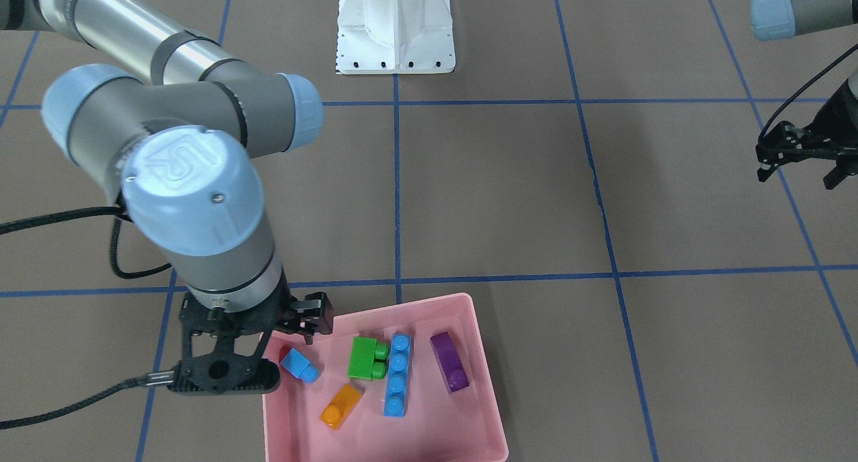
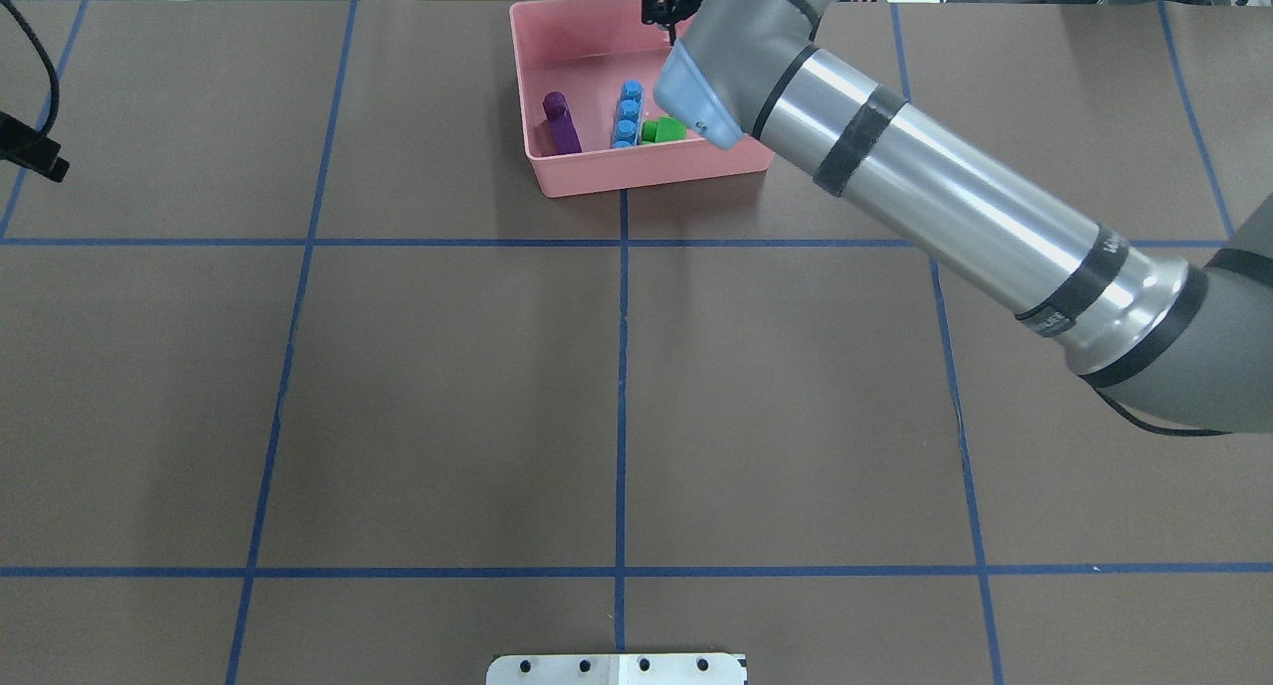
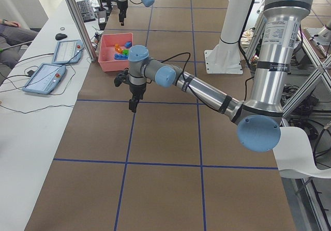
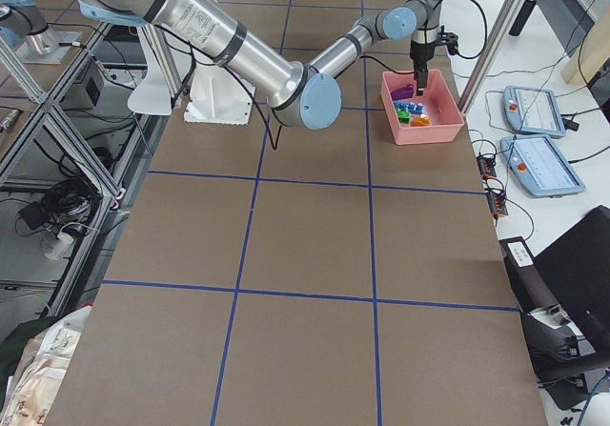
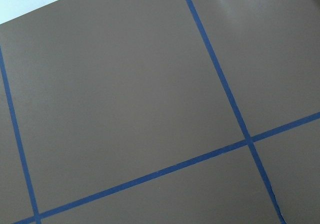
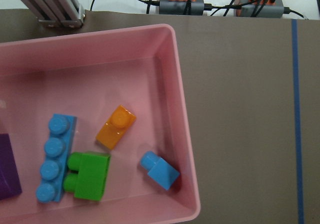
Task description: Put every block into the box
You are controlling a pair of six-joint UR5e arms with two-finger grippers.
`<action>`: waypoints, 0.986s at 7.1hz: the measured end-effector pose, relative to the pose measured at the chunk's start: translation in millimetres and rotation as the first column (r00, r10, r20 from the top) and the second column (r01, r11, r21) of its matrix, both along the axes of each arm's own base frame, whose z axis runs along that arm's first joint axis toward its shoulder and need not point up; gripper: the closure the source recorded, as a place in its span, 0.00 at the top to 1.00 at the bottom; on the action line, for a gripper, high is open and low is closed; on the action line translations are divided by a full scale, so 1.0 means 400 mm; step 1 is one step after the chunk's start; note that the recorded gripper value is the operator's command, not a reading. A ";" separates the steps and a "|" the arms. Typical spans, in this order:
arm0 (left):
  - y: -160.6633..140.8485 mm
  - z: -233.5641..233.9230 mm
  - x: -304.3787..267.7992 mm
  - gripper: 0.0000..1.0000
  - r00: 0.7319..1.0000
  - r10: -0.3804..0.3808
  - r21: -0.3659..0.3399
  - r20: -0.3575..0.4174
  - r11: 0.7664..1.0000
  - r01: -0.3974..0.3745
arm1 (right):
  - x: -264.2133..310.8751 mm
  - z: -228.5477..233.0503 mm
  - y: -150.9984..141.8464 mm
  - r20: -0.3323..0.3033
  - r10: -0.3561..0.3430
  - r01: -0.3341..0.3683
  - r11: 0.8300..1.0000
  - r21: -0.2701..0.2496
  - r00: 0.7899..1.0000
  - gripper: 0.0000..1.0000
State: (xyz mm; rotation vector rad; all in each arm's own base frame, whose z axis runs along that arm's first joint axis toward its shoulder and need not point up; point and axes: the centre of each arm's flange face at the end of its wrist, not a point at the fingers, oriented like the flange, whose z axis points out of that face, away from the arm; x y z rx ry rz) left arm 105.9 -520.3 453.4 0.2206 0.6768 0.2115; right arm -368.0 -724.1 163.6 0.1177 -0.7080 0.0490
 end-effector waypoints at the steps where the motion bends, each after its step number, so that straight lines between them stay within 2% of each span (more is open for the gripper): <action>1: 0.007 0.040 -0.021 1.00 0.998 0.063 0.022 0.021 0.998 -0.063 | 0.087 0.070 -0.013 0.011 -0.028 0.028 1.000 0.005 1.000 1.00; 2: 0.018 0.095 -0.068 1.00 0.995 0.100 0.008 0.020 0.995 -0.101 | 0.176 0.152 -0.023 0.011 -0.058 0.057 0.998 0.019 0.998 1.00; 4: 0.066 0.190 -0.186 1.00 0.994 0.106 -0.022 -0.008 0.994 -0.107 | 0.375 0.329 -0.018 0.022 -0.134 0.133 0.989 0.064 0.991 1.00; 5: 0.082 0.233 -0.237 1.00 0.993 0.117 -0.019 -0.013 0.993 -0.117 | 0.487 0.415 0.005 0.029 -0.167 0.163 0.982 0.098 0.986 1.00; 7: 0.092 0.337 -0.321 1.00 0.982 0.179 0.014 -0.056 0.984 -0.178 | 0.693 0.581 0.094 0.019 -0.169 0.165 0.979 0.120 0.986 1.00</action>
